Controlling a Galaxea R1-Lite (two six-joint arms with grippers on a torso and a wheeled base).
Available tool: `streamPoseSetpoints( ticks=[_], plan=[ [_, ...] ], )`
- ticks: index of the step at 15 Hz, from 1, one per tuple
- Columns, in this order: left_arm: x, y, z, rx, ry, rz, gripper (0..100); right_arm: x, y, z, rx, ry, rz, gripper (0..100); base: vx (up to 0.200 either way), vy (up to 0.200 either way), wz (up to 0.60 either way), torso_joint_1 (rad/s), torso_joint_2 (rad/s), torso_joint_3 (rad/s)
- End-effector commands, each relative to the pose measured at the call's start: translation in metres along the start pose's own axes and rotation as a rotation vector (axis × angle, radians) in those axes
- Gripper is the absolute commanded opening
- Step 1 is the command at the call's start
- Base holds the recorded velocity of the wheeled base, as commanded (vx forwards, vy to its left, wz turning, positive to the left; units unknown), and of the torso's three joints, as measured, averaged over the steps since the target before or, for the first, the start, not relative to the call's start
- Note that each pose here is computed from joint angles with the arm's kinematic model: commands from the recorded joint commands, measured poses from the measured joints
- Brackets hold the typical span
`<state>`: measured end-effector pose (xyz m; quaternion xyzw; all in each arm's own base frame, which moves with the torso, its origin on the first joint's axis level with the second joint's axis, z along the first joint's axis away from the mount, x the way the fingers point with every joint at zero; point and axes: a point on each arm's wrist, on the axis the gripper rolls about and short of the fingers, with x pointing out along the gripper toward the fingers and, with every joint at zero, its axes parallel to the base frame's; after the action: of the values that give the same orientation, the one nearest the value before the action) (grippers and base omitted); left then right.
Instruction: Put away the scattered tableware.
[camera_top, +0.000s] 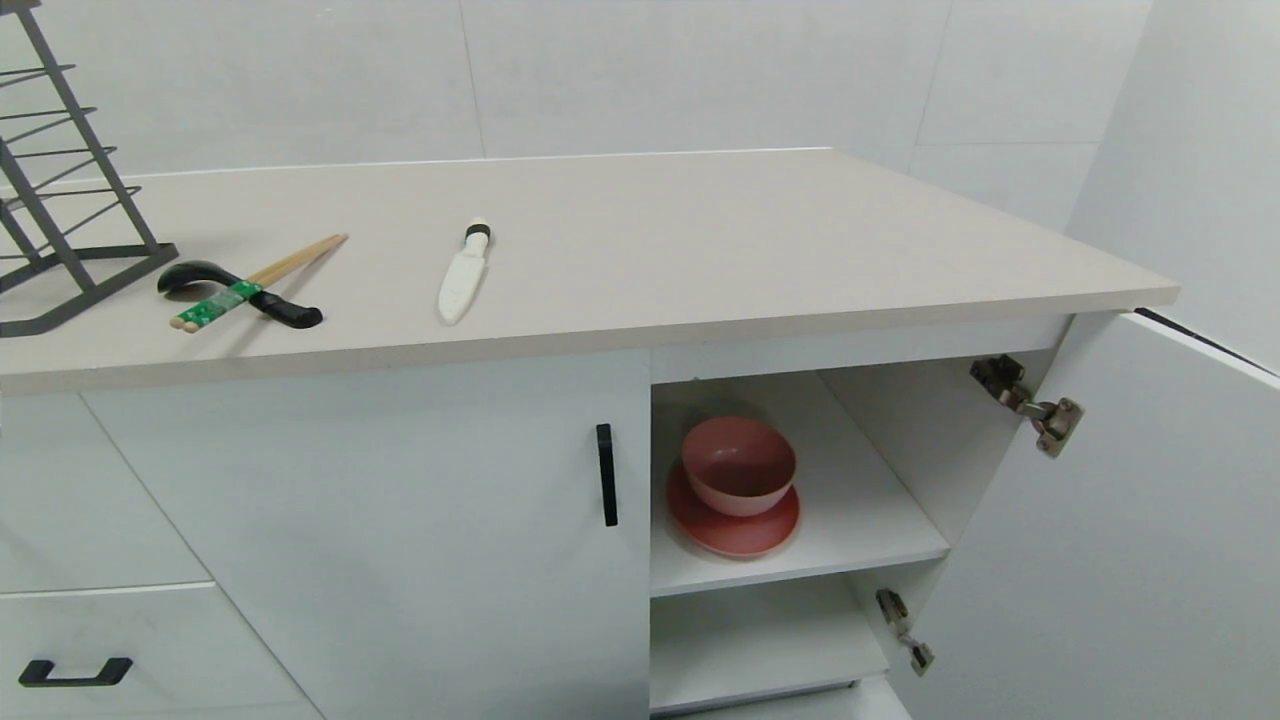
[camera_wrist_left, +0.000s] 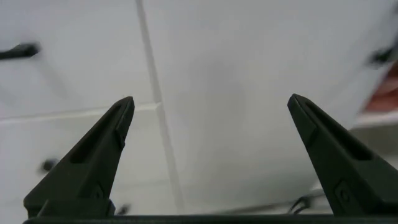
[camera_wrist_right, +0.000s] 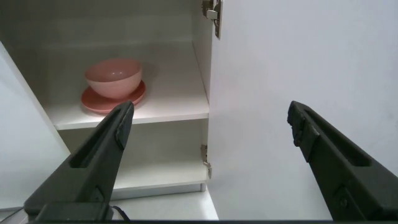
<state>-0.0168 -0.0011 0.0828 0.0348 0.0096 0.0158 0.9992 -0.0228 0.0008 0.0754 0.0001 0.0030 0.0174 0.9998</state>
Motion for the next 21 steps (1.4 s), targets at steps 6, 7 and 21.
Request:
streamPoseSetpoints(
  ticks=[6, 7, 21],
  plan=[
    [-0.0059, 0.0002, -0.0073, -0.063, -0.022, -0.062, 100, 0.0001, 0.0, -0.0001, 0.002, 0.002, -0.001, 100, 0.0, 0.0, 0.0, 0.0, 0.0, 0.0],
    [-0.0059, 0.0002, -0.0073, -0.062, -0.022, -0.062, 100, 0.0001, 0.0, -0.0001, 0.002, 0.002, 0.0, 100, 0.0, 0.0, 0.0, 0.0, 0.0, 0.0],
    [-0.0059, 0.0003, -0.0073, -0.065, -0.022, -0.056, 100, 0.0001, 0.0, -0.0001, 0.002, 0.002, -0.001, 0, -0.157, -0.071, 0.0, 0.001, 0.0, 0.002]
  ],
)
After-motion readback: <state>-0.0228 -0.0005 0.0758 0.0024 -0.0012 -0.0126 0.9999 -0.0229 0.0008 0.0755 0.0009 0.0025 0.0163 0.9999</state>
